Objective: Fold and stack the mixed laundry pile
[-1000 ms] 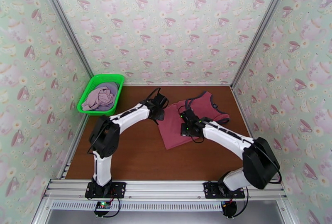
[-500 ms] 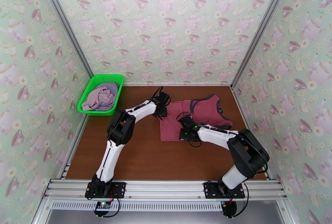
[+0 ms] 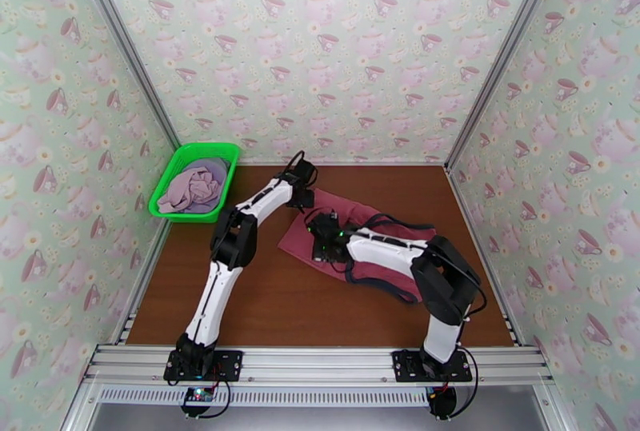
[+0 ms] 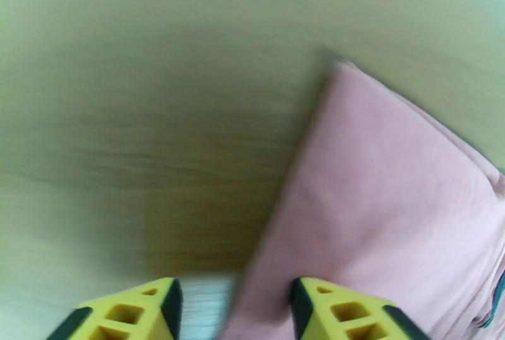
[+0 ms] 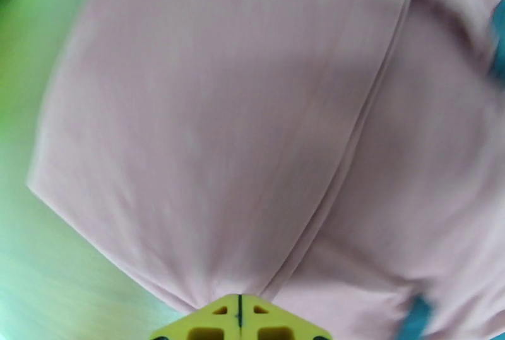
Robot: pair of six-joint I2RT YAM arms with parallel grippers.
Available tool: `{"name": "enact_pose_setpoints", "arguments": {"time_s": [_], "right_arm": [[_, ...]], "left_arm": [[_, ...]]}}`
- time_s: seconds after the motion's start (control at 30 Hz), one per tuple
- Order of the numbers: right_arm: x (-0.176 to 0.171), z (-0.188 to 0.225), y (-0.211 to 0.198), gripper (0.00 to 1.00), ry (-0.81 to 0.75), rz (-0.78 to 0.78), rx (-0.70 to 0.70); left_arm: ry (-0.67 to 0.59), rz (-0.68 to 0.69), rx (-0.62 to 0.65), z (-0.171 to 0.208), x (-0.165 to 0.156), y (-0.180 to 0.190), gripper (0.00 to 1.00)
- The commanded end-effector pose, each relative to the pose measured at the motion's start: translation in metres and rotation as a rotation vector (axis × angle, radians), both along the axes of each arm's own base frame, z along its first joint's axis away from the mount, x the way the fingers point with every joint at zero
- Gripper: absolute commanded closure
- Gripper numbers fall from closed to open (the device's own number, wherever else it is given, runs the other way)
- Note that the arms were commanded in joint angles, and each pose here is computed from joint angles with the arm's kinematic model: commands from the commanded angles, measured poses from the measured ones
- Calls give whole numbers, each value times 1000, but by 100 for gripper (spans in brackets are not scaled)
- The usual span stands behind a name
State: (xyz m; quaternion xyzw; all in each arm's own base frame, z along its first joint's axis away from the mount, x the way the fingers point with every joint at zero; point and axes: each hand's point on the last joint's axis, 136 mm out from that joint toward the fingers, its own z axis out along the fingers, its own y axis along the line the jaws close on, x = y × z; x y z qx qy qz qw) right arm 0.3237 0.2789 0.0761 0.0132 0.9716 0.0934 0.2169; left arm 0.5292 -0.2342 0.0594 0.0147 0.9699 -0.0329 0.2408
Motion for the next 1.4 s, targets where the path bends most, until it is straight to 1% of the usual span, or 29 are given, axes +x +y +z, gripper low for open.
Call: {"name": "enact_pose_setpoints", "arguments": {"time_s": [0.0,0.07,0.1,0.17,0.23,0.27,0.3,0.33,0.4,0.5,0.67,0.77,0.87,0.97,1.03,1.13,1.27,1.37], "right_arm": [[15,43,-37,91,-32,48,-72],[30,53,-47,90,-23,83,-40],[40,56,-53,91,-21,94,-30],[62,58,-61,94,-13,117,-2],[87,53,-66,100,-1,140,27],[99,53,-66,100,-4,153,40],[112,50,-67,100,-1,159,39],[124,40,-67,100,15,169,33],[142,24,-66,100,43,186,22],[162,0,-61,100,85,201,1],[167,-43,-67,100,147,162,-21],[161,-64,-77,100,163,103,-22],[150,-80,-89,100,169,17,-27],[138,-87,-99,100,162,-99,-7],[131,-88,-106,100,149,-188,12],[122,-88,-113,100,125,-342,76],[112,-89,-112,100,86,-536,183],[109,-86,-107,100,45,-637,219]], "left_arm": [[-176,19,-20,106,-13,16,28],[-177,41,-25,120,-36,24,28],[-163,60,-27,121,-50,29,29],[-123,68,-50,112,-78,28,34],[-81,80,-77,95,-106,21,45],[-63,78,-90,83,-118,17,49],[-60,89,-119,76,-124,10,55],[-40,90,-124,61,-134,5,58],[-12,112,-136,40,-141,-3,63],[21,147,-135,14,-146,-8,64],[77,190,-103,-22,-150,-6,63],[116,187,-57,-45,-145,-3,63],[156,181,-27,-68,-128,1,63],[196,179,6,-85,-106,10,63],[210,177,20,-88,-90,17,63],[230,172,10,-90,-66,22,62],[228,142,-9,-85,-34,19,61],[225,122,-26,-81,-16,14,58]]}}
